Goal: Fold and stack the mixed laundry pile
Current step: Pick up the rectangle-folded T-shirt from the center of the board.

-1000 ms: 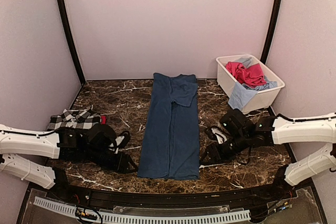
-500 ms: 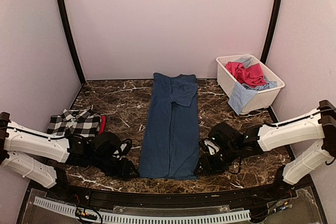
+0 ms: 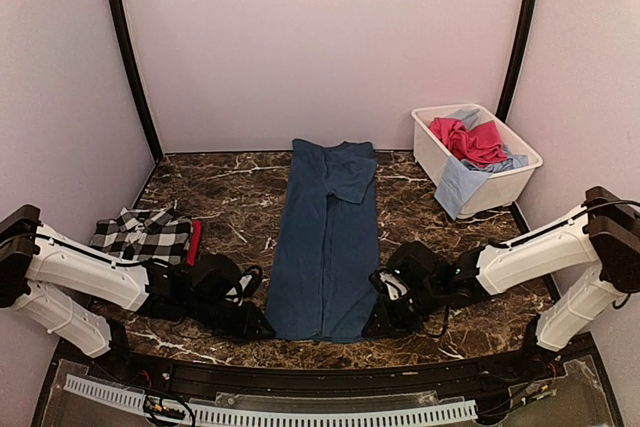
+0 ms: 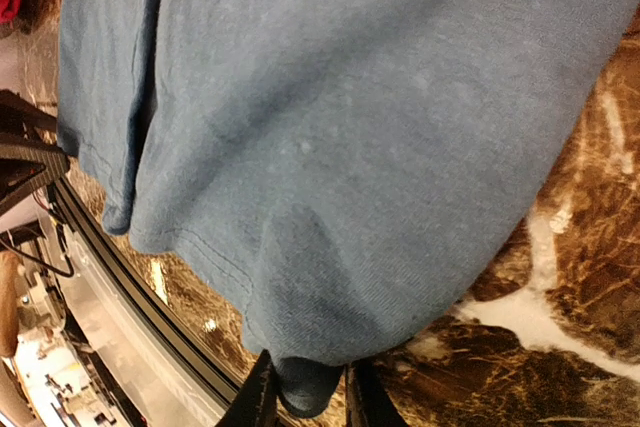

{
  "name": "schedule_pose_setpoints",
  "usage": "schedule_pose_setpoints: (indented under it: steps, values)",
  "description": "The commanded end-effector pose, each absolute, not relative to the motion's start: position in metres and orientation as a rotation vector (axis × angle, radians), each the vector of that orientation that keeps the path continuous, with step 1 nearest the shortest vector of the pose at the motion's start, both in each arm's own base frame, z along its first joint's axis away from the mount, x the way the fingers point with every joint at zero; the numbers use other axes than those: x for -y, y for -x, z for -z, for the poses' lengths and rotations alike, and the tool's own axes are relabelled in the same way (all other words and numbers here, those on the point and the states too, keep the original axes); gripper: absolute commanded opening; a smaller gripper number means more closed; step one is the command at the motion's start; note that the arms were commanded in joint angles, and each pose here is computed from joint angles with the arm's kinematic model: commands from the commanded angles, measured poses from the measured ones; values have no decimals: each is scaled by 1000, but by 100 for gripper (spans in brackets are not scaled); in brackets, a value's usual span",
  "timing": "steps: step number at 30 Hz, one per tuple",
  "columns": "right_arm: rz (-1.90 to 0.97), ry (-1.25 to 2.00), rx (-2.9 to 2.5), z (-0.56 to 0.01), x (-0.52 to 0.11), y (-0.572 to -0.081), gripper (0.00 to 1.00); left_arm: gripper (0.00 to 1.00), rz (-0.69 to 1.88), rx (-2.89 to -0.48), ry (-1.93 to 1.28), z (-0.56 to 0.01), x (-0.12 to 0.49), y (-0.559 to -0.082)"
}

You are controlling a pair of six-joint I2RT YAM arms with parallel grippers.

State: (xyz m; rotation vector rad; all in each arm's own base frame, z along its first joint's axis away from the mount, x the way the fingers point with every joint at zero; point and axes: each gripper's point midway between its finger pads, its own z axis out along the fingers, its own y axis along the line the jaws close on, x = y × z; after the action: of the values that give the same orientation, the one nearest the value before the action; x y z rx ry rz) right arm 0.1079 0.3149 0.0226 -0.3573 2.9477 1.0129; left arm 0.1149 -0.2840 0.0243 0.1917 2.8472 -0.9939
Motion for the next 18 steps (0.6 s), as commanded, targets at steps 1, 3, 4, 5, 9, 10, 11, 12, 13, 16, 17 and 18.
schedule_pose_setpoints:
  steps: [1, 3, 4, 5, 9, 10, 11, 12, 13, 16, 17, 18]
  values:
    - [-928, 348, -3010, -7, -299, -97, 16, 23, 985, -2869, -200, -17, 279, -108]
    - [-917, 346, -3016, -7, -294, -94, 6, 14, 982, -2872, -193, -16, 277, -108]
    - [-914, 345, -3020, -8, -291, -93, 1, 12, 986, -2877, -189, -16, 276, -106]
    - [-914, 344, -3027, -8, -288, -90, 0, 6, 997, -2874, -190, -16, 277, -105]
    - [-964, 373, -3006, -14, -285, -82, 0, 0, 1060, -2845, -347, -30, 291, -86]
    - [-975, 387, -2996, -16, -287, -80, 0, 0, 1068, -2825, -377, -37, 298, -86]
    - [-984, 399, -2993, -18, -288, -77, 0, 0, 1055, -2841, -418, -36, 300, -77]
    - [-990, 415, -2995, -19, -289, -73, 0, 0, 1053, -2843, -414, -39, 303, -75]
    - [-986, 419, -2999, -20, -289, -70, 0, 0, 1053, -2852, -427, -38, 304, -70]
    - [-977, 413, -3008, -23, -284, -61, 0, 0, 1084, -2870, -368, -36, 302, -61]
    - [-980, 403, -3008, -26, -281, -60, 0, 0, 1109, -2857, -368, -40, 303, -59]
    - [-983, 395, -3006, -28, -278, -58, 0, 0, 1110, -2854, -358, -41, 301, -59]
